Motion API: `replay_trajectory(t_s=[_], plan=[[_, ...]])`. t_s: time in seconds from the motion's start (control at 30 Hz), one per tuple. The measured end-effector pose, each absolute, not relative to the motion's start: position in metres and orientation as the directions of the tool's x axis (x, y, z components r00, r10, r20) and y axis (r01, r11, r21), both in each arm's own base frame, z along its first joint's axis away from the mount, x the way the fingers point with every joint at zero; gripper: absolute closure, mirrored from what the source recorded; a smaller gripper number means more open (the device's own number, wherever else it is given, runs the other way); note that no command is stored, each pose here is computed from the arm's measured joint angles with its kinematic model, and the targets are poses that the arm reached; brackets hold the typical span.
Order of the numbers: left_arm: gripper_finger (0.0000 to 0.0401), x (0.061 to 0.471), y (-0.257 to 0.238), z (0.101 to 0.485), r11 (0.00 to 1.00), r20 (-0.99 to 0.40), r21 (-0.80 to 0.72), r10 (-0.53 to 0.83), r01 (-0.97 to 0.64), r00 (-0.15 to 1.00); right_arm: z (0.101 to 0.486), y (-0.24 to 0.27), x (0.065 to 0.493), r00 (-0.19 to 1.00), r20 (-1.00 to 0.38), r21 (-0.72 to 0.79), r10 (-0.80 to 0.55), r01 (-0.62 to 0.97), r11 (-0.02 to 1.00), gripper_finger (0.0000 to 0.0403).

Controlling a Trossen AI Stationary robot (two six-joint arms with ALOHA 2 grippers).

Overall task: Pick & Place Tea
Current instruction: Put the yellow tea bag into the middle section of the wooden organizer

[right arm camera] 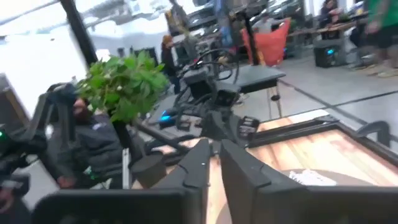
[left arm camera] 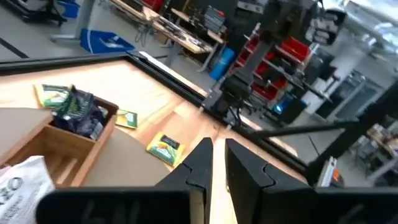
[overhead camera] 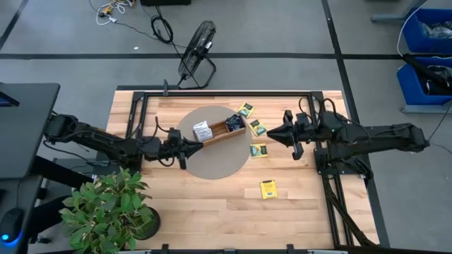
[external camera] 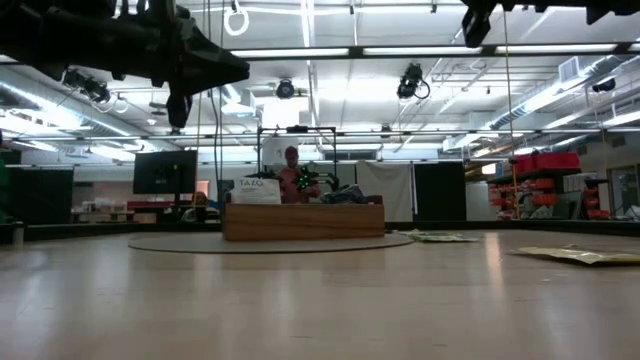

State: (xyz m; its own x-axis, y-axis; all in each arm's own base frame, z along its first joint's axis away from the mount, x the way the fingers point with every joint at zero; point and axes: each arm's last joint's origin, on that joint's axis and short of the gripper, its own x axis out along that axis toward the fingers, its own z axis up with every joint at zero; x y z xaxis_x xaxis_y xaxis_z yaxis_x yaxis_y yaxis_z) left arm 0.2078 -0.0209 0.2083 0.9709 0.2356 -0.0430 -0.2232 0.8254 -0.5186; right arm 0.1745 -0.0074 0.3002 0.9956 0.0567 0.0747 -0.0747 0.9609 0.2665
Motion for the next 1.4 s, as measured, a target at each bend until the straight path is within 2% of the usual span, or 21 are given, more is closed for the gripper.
replay_trajectory(t_s=[0.17, 0.43, 0.63, 0.87, 1.03, 1.23, 1.4], plan=[[0.0355, 0.215, -0.022, 0.217, 0.853, -0.091, -0.465, 0.22, -0.237, 0.971, 0.28, -0.001, 0.168, 0.998, 0.05, 0.351, 0.029, -0.044, 0.935, 0.032], [0.0355, 0.219, -0.023, 0.227, 0.859, -0.094, -0.455, 0.214, -0.233, 0.972, 0.235, 0.015, 0.156, 0.977, -0.126, 0.54, 0.17, -0.077, 0.838, 0.0287], [0.0355, 0.223, -0.021, 0.221, 0.831, -0.179, -0.49, 0.2, -0.263, 0.963, 0.22, 0.025, 0.149, 0.954, -0.181, 0.595, 0.24, -0.088, 0.799, 0.0289], [0.0355, 0.223, -0.018, 0.222, 0.827, -0.169, -0.492, 0.217, -0.273, 0.961, 0.197, 0.042, 0.14, 0.816, -0.415, 0.644, 0.402, -0.049, 0.764, 0.03], [0.0355, 0.223, -0.014, 0.222, 0.822, -0.17, -0.492, 0.231, -0.286, 0.958, 0.185, 0.043, 0.139, 0.777, -0.526, 0.628, 0.346, 0.08, 0.774, 0.0302], [0.0355, 0.223, -0.015, 0.222, 0.819, -0.17, -0.498, 0.23, -0.285, 0.958, 0.176, 0.04, 0.142, 0.776, -0.599, 0.548, 0.198, 0.217, 0.808, 0.0303], [0.0355, 0.223, -0.015, 0.222, 0.82, -0.17, -0.5, 0.22, -0.277, 0.961, 0.166, 0.047, 0.144, 0.696, -0.663, 0.571, 0.278, 0.228, 0.789, 0.0308]])
